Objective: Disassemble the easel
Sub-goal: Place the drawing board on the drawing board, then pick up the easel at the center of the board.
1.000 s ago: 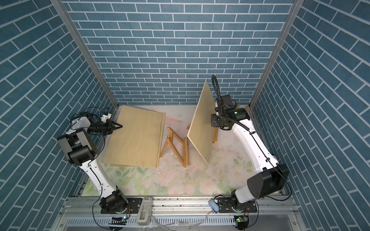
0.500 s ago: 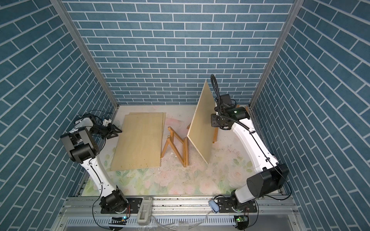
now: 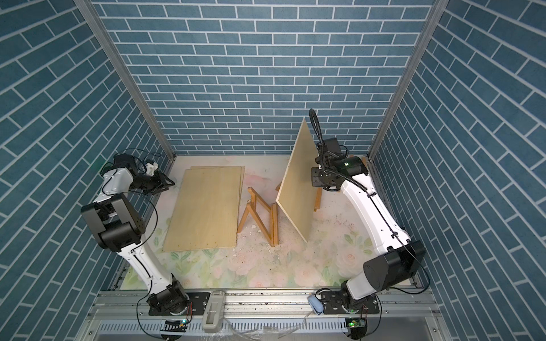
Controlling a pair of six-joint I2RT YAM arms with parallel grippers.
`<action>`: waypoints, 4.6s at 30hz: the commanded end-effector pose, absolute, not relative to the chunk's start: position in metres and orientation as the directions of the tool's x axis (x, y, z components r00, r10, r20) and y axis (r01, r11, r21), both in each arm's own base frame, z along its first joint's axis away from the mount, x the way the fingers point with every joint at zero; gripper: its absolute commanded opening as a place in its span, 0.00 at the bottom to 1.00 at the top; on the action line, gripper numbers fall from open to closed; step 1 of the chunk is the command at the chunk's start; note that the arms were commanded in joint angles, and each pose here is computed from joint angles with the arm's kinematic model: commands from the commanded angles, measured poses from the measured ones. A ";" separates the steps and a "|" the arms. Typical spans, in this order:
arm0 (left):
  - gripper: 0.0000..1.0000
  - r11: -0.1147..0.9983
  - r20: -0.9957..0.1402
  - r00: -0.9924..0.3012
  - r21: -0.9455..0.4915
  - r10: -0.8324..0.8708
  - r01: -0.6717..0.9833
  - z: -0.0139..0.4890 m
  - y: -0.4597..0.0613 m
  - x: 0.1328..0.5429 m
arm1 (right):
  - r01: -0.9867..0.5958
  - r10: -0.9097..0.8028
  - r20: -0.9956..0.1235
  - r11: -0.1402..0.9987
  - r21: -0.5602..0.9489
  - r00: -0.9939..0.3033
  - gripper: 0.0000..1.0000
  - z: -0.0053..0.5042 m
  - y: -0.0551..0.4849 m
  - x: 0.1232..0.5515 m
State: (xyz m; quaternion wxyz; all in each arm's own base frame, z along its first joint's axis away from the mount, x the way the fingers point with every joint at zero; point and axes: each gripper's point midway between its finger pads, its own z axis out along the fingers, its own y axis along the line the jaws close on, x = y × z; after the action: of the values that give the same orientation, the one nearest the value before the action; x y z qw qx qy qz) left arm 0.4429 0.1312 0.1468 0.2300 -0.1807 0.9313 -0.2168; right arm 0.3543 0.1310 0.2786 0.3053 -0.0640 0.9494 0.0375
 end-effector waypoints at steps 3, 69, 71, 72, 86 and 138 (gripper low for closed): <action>0.36 0.860 -0.363 -0.801 -0.383 -0.477 -0.338 0.156 0.145 0.426 | -0.140 -0.108 -0.613 0.990 0.004 -0.783 0.32 0.292 0.124 0.349; 0.16 0.814 -0.269 -0.772 -0.270 -0.576 -0.514 0.077 0.167 0.514 | -0.176 -0.197 -0.543 0.980 -0.091 -0.816 0.30 0.264 0.129 0.375; 0.16 0.821 -0.315 -0.760 -0.274 -0.569 -0.501 0.101 0.170 0.514 | -0.176 -0.197 -0.553 0.980 -0.092 -0.809 0.30 0.267 0.129 0.376; 0.16 0.826 -0.336 -0.756 -0.276 -0.562 -0.491 0.114 0.170 0.513 | -0.180 -0.200 -0.560 0.979 -0.092 -0.804 0.30 0.268 0.129 0.376; 0.27 0.896 -0.608 -0.674 -0.399 -0.419 -0.197 0.313 0.034 0.393 | -0.239 -0.202 -0.725 0.970 -0.054 -0.658 0.32 0.325 0.132 0.367; 0.33 0.930 -0.488 -0.873 -0.323 -0.004 0.177 0.269 -0.261 0.253 | -0.401 -0.208 -0.700 0.908 0.120 -0.683 0.33 0.316 0.159 0.352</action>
State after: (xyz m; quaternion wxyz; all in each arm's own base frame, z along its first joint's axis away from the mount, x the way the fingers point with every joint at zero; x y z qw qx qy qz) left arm 0.2592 -0.2616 0.2683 0.2573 0.0392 0.9478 -0.1841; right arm 0.3542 0.1641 0.3129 0.3515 -0.1599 0.9114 0.1425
